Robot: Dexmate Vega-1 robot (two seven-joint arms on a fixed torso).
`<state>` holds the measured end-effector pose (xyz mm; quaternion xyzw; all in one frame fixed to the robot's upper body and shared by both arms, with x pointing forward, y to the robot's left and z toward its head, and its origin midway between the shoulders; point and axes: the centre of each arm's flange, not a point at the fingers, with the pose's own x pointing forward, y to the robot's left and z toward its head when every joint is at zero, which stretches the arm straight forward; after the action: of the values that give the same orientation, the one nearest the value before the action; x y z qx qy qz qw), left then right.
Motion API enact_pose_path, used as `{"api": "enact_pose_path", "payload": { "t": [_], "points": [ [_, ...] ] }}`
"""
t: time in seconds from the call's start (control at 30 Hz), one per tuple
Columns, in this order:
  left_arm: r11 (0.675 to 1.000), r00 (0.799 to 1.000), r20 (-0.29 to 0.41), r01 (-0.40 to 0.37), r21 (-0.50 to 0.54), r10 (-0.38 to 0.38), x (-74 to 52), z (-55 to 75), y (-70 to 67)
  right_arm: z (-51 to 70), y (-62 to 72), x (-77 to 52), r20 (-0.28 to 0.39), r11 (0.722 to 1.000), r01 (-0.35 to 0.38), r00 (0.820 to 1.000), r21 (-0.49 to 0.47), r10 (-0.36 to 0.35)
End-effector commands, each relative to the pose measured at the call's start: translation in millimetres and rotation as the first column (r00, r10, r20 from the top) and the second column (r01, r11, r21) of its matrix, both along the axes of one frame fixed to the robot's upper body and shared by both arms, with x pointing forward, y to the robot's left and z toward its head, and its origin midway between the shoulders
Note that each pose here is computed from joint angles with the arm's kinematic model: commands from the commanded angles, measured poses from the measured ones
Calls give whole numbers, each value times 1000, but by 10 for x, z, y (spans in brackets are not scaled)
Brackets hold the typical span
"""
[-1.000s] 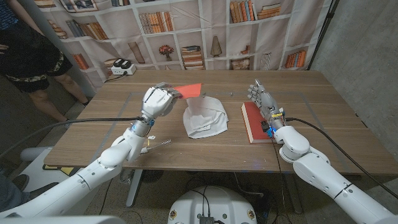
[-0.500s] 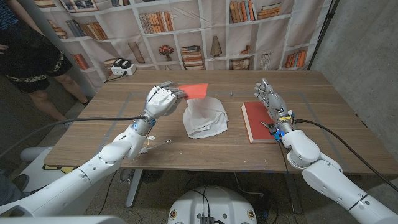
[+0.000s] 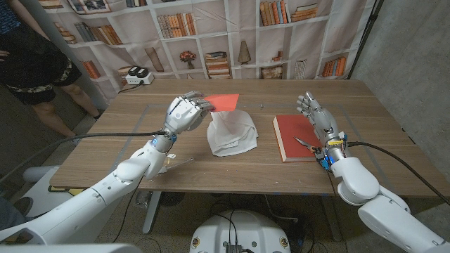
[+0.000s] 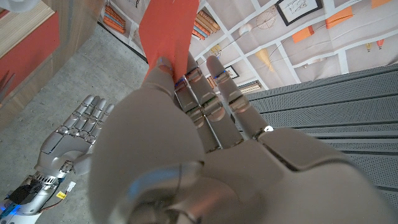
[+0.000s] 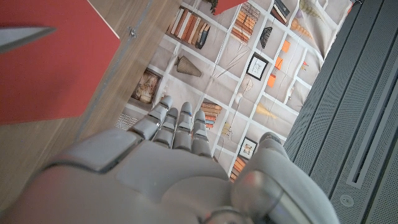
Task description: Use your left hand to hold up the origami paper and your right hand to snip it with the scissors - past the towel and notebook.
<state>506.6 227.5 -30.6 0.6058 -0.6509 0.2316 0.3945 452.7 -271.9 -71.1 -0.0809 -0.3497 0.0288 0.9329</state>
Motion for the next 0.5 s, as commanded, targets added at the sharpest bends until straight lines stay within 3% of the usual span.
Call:
{"api": "enact_pose_path", "payload": {
  "t": [0.03,0.5],
  "points": [
    [999,999,1,32,-13,-32,52,-44,-29,-179,-168,-432,13,991,129,992,-26,-129],
    [999,999,-15,51,18,-51,58,-21,-180,-379,-341,-702,-21,967,252,967,-47,-253]
  ]
}}
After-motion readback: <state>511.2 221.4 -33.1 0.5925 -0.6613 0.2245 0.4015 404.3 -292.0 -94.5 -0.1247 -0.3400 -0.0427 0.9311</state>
